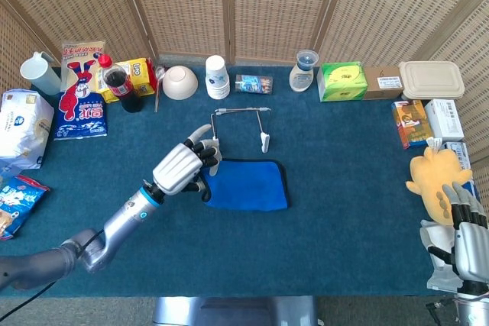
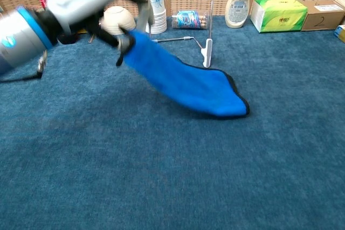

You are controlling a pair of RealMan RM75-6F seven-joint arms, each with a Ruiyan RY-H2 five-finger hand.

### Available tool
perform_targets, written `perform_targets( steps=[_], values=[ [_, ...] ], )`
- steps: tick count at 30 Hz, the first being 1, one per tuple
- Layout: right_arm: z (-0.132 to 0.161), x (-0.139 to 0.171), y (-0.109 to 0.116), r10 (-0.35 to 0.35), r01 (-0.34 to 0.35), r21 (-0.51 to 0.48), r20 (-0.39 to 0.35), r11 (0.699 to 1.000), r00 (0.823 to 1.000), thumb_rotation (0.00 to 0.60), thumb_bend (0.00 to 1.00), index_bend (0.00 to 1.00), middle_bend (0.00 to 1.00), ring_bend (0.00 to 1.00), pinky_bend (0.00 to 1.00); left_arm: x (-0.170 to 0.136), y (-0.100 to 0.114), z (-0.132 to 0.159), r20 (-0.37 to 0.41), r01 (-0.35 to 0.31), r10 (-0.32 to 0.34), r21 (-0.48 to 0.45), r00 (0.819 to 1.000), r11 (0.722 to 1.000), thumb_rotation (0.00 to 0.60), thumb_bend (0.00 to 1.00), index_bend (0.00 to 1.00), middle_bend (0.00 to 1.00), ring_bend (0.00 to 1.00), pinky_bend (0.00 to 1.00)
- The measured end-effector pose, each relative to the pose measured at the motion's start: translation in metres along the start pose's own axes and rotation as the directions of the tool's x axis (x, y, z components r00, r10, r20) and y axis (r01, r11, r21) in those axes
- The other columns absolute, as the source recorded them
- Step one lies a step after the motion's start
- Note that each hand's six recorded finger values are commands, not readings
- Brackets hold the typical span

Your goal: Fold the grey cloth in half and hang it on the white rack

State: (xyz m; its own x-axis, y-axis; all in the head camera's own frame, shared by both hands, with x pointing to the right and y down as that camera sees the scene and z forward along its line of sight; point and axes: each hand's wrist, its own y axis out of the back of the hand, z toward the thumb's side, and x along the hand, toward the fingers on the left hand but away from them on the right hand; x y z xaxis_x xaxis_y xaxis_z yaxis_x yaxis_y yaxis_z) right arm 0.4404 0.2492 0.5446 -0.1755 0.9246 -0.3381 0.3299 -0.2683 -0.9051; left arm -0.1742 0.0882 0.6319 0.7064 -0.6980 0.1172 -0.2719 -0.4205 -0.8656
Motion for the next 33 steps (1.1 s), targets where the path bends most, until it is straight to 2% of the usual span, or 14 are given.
perform_targets(
  steps=[6, 10, 14, 21, 33],
  values=[
    [-0.005, 0.0, -0.004, 0.004, -0.004, -0.031, -0.003, 1.0, 1.0, 0.6, 0.31, 0.04, 0.06, 0.0, 0.0, 0.017, 0.064, 0.022, -0.02, -0.08, 0.079, -0.041, 0.997, 0.996, 0.6, 0.34, 0.78, 0.45, 0.29, 0.0],
    [-0.009, 0.001, -0.006, 0.008, -0.008, -0.05, -0.004, 0.999, 1.0, 0.6, 0.31, 0.04, 0.06, 0.0, 0.0, 0.032, 0.108, 0.03, -0.07, -0.123, 0.12, -0.03, 0.99, 0.992, 0.6, 0.35, 0.78, 0.45, 0.29, 0.0],
    [-0.011, 0.002, -0.008, 0.011, -0.012, -0.072, -0.007, 0.997, 1.0, 0.6, 0.31, 0.04, 0.06, 0.0, 0.0, 0.045, 0.133, 0.03, -0.141, -0.134, 0.126, -0.047, 0.982, 0.99, 0.6, 0.36, 0.78, 0.45, 0.29, 0.0],
    [-0.017, 0.005, -0.01, 0.014, -0.014, -0.095, -0.002, 0.995, 1.0, 0.6, 0.31, 0.04, 0.06, 0.0, 0.0, 0.057, 0.148, 0.03, -0.222, -0.125, 0.103, -0.084, 0.97, 0.989, 0.6, 0.37, 0.78, 0.45, 0.29, 0.0],
    [-0.031, 0.011, -0.012, 0.022, -0.018, -0.108, 0.035, 0.994, 0.999, 0.6, 0.31, 0.04, 0.06, 0.0, 0.0, 0.087, 0.145, 0.023, -0.296, -0.097, 0.073, -0.069, 0.952, 0.993, 0.6, 0.38, 0.78, 0.44, 0.29, 0.0]
  ],
)
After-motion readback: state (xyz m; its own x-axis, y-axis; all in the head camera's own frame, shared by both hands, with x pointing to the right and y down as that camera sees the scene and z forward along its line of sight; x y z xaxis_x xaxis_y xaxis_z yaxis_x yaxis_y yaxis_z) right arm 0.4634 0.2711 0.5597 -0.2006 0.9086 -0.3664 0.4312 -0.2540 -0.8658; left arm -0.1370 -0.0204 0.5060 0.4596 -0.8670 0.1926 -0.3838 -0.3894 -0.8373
